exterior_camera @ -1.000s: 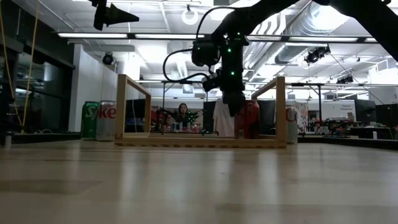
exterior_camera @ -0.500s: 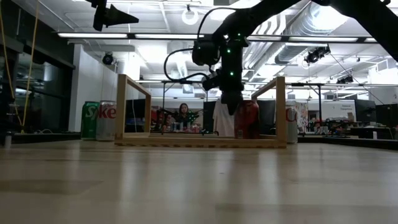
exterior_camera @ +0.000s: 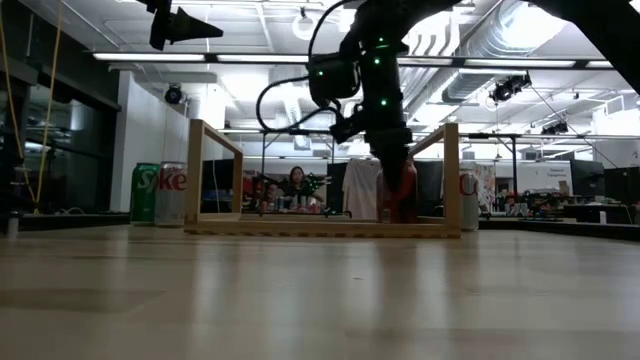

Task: Place canned beverage on shelf
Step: Put the left red soda can aligned with the other red soda can on the shelf, then put the red soda can aligned with the other red soda can on the shelf

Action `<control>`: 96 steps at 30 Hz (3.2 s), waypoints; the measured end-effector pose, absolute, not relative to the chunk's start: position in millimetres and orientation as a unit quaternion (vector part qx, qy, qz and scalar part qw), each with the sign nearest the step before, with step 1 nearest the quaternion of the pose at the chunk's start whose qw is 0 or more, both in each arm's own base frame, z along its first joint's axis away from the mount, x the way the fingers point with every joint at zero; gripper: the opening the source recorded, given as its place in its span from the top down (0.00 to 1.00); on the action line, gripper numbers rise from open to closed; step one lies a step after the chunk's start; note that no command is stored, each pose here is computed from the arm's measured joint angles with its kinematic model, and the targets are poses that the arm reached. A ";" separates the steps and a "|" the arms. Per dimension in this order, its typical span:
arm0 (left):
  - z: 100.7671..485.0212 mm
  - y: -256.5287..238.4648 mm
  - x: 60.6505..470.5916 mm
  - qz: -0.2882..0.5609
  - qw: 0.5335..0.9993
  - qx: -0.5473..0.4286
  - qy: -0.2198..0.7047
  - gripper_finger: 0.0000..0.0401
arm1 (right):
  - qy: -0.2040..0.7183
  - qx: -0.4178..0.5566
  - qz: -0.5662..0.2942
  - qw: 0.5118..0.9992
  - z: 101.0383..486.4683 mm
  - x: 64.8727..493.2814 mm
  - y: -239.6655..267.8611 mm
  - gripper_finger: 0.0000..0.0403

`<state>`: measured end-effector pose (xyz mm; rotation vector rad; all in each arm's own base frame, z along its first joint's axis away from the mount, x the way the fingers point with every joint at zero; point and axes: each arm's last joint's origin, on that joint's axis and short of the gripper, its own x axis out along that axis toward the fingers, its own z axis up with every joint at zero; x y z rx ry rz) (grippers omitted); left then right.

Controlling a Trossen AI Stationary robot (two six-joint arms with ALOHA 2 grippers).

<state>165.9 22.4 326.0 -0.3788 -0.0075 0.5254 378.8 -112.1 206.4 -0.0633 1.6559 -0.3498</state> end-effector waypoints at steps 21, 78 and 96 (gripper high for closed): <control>326.1 22.4 165.9 0.258 0.948 -0.186 -0.004 0.17 | 0.739 -0.021 -0.239 0.629 207.6 364.4 -144.3 1.00; 326.5 22.6 165.7 0.262 0.947 -0.186 -0.007 0.17 | 0.769 -0.011 -0.210 0.603 208.2 357.3 -139.5 1.00; 326.5 23.0 165.6 0.269 0.945 -0.188 -0.009 0.17 | 0.671 0.047 -0.131 0.728 212.2 393.7 -116.1 1.00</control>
